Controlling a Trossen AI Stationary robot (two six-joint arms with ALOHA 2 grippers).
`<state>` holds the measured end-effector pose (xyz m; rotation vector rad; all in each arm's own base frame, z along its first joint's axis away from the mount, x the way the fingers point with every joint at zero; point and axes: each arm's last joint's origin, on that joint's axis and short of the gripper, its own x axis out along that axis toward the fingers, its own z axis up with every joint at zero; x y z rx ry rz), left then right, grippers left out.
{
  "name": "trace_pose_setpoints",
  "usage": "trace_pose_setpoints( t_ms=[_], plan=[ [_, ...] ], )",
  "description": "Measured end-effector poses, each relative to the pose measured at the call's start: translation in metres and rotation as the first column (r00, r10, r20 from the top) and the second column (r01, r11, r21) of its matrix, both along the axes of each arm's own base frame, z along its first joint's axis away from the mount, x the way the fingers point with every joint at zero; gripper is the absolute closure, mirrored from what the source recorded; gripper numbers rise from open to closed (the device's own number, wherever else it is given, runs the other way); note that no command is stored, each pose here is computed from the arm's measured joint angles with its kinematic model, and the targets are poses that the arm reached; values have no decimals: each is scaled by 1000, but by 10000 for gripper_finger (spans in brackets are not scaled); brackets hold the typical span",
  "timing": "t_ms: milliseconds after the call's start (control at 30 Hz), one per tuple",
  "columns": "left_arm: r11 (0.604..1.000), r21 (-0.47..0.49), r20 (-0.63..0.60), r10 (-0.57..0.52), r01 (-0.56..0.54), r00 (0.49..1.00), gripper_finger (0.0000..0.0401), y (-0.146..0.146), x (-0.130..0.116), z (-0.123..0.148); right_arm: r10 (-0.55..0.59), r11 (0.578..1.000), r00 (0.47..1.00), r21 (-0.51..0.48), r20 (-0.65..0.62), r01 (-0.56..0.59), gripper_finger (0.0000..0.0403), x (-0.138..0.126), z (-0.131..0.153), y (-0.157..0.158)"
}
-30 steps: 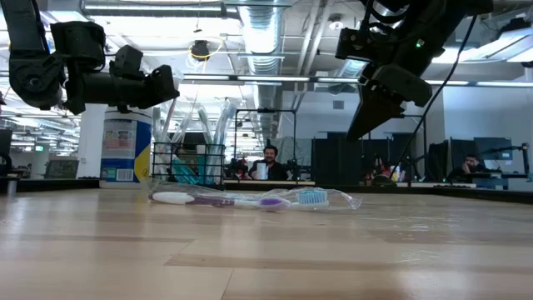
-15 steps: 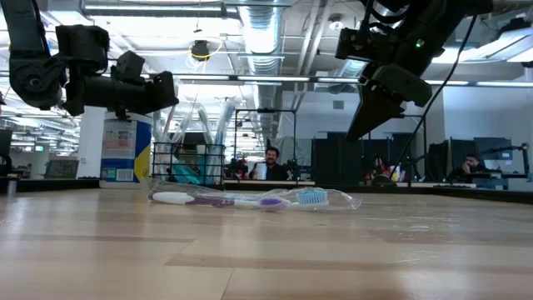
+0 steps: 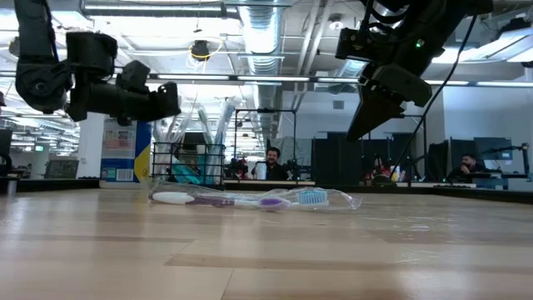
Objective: Pick & Place toothbrushing station
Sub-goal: Put the orange toothbrush into the black wire organizer
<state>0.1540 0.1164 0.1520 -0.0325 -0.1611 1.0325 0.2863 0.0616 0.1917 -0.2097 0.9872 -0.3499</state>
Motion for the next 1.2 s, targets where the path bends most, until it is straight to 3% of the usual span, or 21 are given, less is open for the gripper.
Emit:
trace_pose_setpoints(
  t_ms=[800,1200],
  plan=[
    [1000,-18,-45,-11,10,999,373,5,9,-7,1,1000,1000,0,0,-1,403,0,0,0],
    [998,12,-6,-57,57,998,393,-17,-17,-3,7,1000,1000,1,0,-7,403,0,0,2]
  ],
)
